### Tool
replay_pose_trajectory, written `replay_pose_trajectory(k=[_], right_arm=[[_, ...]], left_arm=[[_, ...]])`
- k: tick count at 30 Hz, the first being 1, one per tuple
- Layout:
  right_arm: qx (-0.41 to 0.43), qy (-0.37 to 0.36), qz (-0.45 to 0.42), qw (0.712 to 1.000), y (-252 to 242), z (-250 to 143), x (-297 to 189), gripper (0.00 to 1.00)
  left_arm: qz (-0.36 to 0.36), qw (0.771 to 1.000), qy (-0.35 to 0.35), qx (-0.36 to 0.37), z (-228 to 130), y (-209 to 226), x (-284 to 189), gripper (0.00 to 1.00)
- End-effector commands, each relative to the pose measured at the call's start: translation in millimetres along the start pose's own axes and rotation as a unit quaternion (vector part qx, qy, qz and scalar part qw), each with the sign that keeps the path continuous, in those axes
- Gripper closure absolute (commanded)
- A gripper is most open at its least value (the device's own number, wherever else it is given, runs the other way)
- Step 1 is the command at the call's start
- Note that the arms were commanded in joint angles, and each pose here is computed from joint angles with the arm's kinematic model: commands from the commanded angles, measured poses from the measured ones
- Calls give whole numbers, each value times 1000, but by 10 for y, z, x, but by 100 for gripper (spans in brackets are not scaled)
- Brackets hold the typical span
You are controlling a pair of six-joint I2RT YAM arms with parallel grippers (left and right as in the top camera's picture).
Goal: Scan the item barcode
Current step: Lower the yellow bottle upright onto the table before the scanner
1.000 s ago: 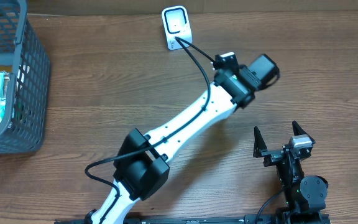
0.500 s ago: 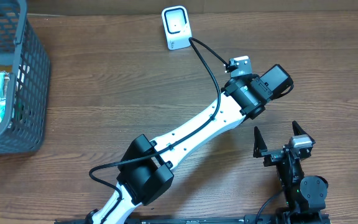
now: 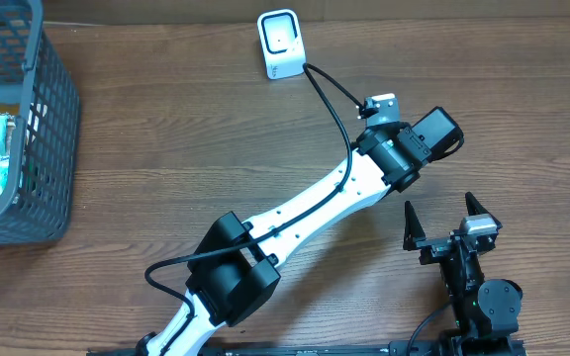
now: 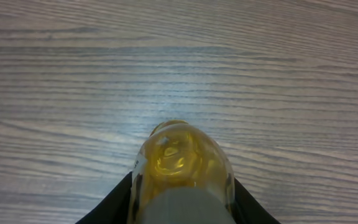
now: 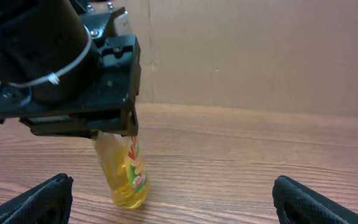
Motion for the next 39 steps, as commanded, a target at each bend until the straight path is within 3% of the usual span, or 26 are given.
replay_pose_trajectory(k=[1, 17, 22, 24, 25, 26, 32, 35, 39], right_arm=[[0, 3, 0, 1000, -3, -37, 6, 0], [0, 3, 0, 1000, -3, -37, 6, 0], [0, 3, 0, 1000, -3, -37, 6, 0], [0, 3, 0, 1000, -3, -37, 6, 0], [0, 3, 0, 1000, -3, -37, 6, 0], [0, 3, 0, 1000, -3, -37, 6, 0], [0, 3, 0, 1000, -3, -37, 6, 0], [0, 3, 0, 1000, -3, -37, 6, 0], [0, 3, 0, 1000, -3, -37, 6, 0]], left_arm=[[-1, 1000, -3, 26, -37, -2, 34, 90], [8, 999, 5, 34, -139, 30, 116, 89], [7, 999, 4, 33, -158, 30, 148, 82], [4, 999, 3, 32, -154, 23, 148, 75], [1, 999, 5, 31, -156, 17, 148, 55], [2, 999, 5, 32, -157, 18, 148, 48], [2, 999, 5, 32, -156, 18, 148, 14], [2, 999, 4, 33, -152, 19, 142, 0], [-2, 999, -5, 53, -102, 15, 78, 0]])
Point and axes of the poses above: each gripper's point midway between its finger pads, its own x axis out along the fingers, its own y axis along the line the jaws close on, z = x × y, the point moved 9 cm from there along -x, back along the fingers, and after that the axes turned 3 degrees about x, right-handed, at the moved point
